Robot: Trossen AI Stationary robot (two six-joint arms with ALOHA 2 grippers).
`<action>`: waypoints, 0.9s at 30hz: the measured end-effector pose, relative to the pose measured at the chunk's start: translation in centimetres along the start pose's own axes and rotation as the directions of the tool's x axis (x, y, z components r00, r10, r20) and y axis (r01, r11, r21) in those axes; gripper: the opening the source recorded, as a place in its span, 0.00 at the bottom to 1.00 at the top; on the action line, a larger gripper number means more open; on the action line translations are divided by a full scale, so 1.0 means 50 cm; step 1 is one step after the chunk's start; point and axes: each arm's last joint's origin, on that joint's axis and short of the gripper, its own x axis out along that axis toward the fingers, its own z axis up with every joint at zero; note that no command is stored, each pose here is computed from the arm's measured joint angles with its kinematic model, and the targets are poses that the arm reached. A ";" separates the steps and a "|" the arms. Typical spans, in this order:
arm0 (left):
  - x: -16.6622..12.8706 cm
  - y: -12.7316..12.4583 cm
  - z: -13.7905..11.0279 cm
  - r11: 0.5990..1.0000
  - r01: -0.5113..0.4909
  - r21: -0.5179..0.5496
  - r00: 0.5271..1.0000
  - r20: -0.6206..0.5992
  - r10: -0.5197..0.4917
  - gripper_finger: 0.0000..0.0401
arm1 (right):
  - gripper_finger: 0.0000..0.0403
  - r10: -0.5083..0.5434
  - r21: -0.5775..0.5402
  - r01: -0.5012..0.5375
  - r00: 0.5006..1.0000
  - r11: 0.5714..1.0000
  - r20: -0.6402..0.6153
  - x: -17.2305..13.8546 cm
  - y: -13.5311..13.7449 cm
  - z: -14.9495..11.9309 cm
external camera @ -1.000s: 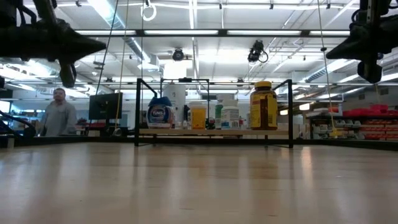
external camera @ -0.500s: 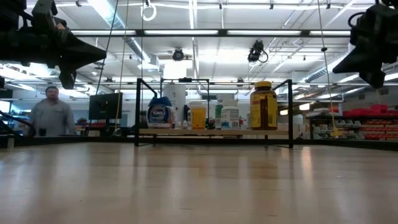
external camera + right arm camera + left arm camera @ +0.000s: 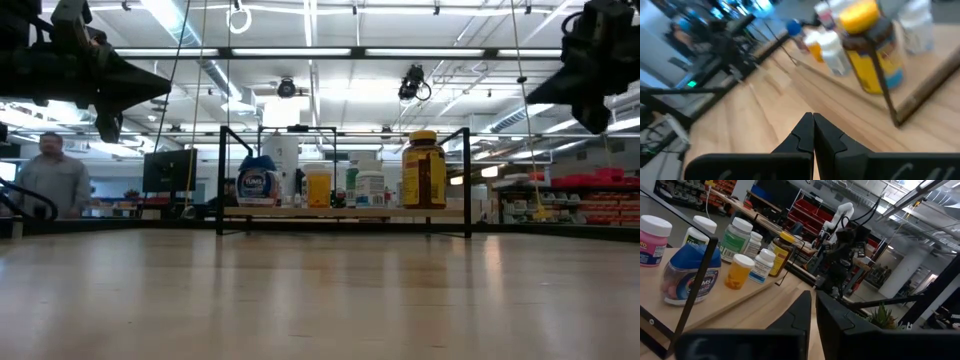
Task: Pick and place medicine bottles onto shelf by color
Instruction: Return to Home Position
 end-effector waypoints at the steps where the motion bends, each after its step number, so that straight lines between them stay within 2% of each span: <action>1: 0.000 0.000 0.000 1.000 0.000 0.000 1.000 0.000 0.000 0.09 | 0.01 0.022 -0.006 -0.022 1.000 1.000 0.017 0.000 0.004 0.004; 6: 0.000 0.000 0.000 1.000 0.001 -0.001 1.000 0.001 -0.001 0.08 | 0.01 0.083 -0.042 -0.078 0.988 0.996 0.130 -0.002 0.018 0.025; 13: 0.000 0.000 0.001 1.000 0.001 -0.002 1.000 0.003 -0.001 0.06 | 0.01 0.069 -0.163 -0.028 0.966 0.986 0.249 -0.007 0.024 0.042; 16: 0.000 0.000 0.001 1.000 0.002 -0.002 1.000 0.003 -0.002 0.06 | 0.01 0.097 -0.182 -0.036 0.937 0.983 0.335 -0.002 0.027 0.047; 20: 0.000 0.000 0.000 1.000 0.002 -0.002 1.000 0.003 -0.002 0.08 | 0.01 0.211 -0.197 -0.140 0.889 0.970 0.407 0.023 0.030 0.036; 27: 0.000 0.000 0.000 1.000 0.002 -0.002 1.000 0.003 -0.002 0.08 | 0.01 0.334 -0.134 -0.307 0.850 0.942 0.407 0.081 0.007 -0.025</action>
